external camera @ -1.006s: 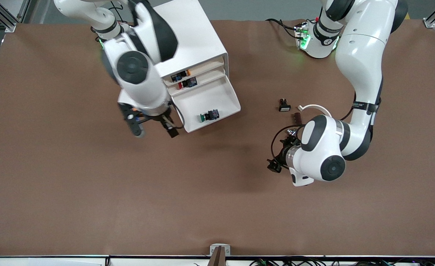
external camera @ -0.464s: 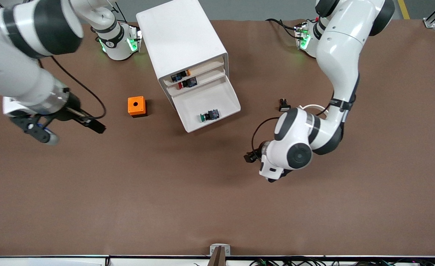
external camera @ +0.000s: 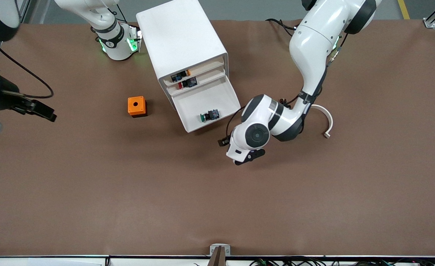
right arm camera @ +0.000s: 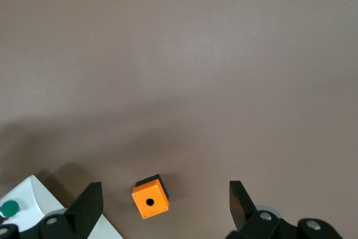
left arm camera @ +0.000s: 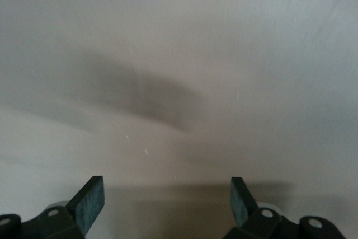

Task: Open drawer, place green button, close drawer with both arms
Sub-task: 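Push the drawer closed into the cabinet with the left gripper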

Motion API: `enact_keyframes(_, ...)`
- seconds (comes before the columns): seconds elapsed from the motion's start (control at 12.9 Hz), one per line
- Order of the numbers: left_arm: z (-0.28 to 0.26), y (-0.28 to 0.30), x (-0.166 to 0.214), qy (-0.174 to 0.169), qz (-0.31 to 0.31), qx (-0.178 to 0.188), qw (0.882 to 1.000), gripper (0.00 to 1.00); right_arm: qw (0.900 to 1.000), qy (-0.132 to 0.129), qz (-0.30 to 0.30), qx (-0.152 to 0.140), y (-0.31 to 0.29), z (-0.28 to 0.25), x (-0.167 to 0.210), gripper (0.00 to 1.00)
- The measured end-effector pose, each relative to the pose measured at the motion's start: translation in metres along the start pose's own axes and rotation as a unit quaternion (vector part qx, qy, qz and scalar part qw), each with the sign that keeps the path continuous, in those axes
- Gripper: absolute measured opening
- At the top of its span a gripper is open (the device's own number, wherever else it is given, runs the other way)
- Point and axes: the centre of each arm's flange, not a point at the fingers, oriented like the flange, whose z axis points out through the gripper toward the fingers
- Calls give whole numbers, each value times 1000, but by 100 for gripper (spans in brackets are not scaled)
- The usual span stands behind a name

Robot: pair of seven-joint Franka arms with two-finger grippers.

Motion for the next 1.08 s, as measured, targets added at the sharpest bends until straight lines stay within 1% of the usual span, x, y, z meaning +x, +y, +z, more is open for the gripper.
enact_keyframes(0.23, 21, 15, -33, -8, -28, 14, 999, 100, 1000, 11, -2, -11, 17, -28, -20, 100)
enact_keyframes(0.54, 37, 36, -80, -23, -51, 20, 998, 100, 1000, 23, 2, -7, 31, -50, -45, 100)
enact_keyframes(0.77, 50, 49, -115, -33, -63, 29, 997, 100, 1000, 20, 6, -7, 36, -48, -47, 100)
enact_keyframes(1.08, 75, 65, -174, -33, -59, 49, 996, 100, 1000, 19, 6, -8, 37, -46, -47, 100)
